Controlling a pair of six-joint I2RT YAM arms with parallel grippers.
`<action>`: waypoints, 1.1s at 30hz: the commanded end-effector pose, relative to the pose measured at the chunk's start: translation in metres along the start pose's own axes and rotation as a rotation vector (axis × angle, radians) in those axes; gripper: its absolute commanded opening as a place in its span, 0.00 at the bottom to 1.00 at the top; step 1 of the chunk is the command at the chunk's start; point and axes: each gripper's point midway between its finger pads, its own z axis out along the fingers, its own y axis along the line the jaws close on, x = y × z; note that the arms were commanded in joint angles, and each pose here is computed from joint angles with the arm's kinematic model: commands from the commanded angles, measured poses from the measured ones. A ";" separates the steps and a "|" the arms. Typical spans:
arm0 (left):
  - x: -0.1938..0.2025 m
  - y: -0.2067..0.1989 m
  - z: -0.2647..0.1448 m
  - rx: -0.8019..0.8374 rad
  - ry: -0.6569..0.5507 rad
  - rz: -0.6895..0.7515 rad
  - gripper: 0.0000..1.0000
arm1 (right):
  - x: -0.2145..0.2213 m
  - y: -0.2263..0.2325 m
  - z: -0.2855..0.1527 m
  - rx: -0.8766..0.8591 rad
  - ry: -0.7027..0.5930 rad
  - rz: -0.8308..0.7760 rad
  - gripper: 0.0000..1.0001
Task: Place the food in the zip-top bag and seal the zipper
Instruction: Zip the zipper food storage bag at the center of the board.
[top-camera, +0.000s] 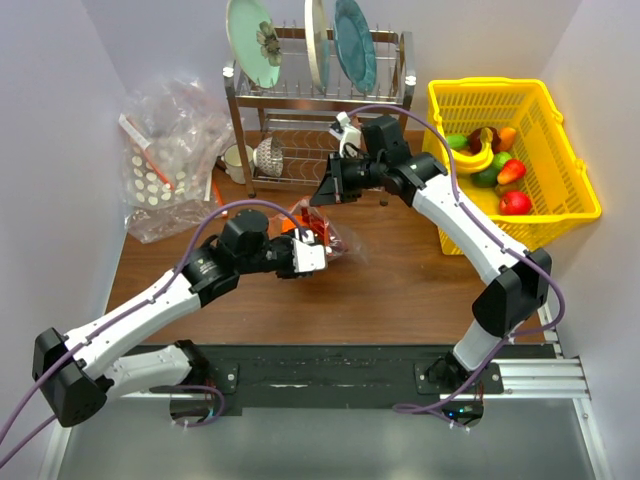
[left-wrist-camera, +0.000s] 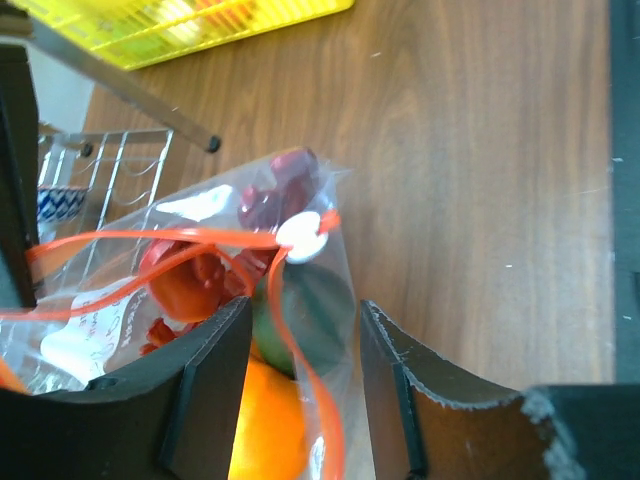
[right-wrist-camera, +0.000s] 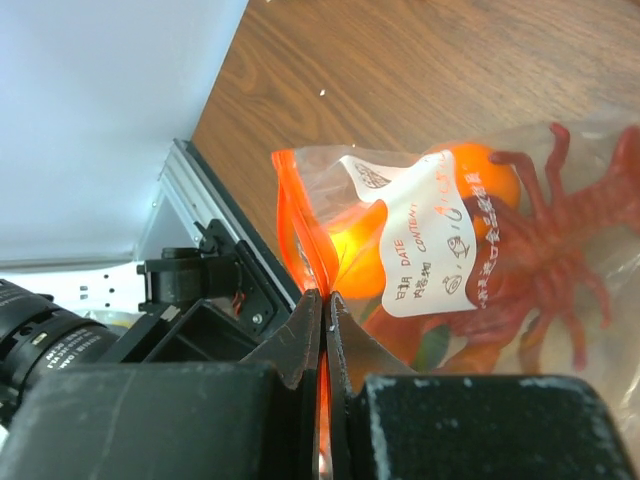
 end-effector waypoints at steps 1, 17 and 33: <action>-0.008 0.022 0.000 -0.112 -0.029 0.049 0.52 | -0.018 0.023 -0.009 -0.089 -0.052 -0.028 0.00; -0.008 0.016 0.019 -0.056 -0.051 0.008 0.18 | -0.017 0.022 -0.006 -0.104 -0.049 -0.010 0.00; -0.034 0.025 0.007 -0.053 -0.086 0.014 0.00 | -0.010 0.012 0.004 -0.104 -0.020 0.010 0.09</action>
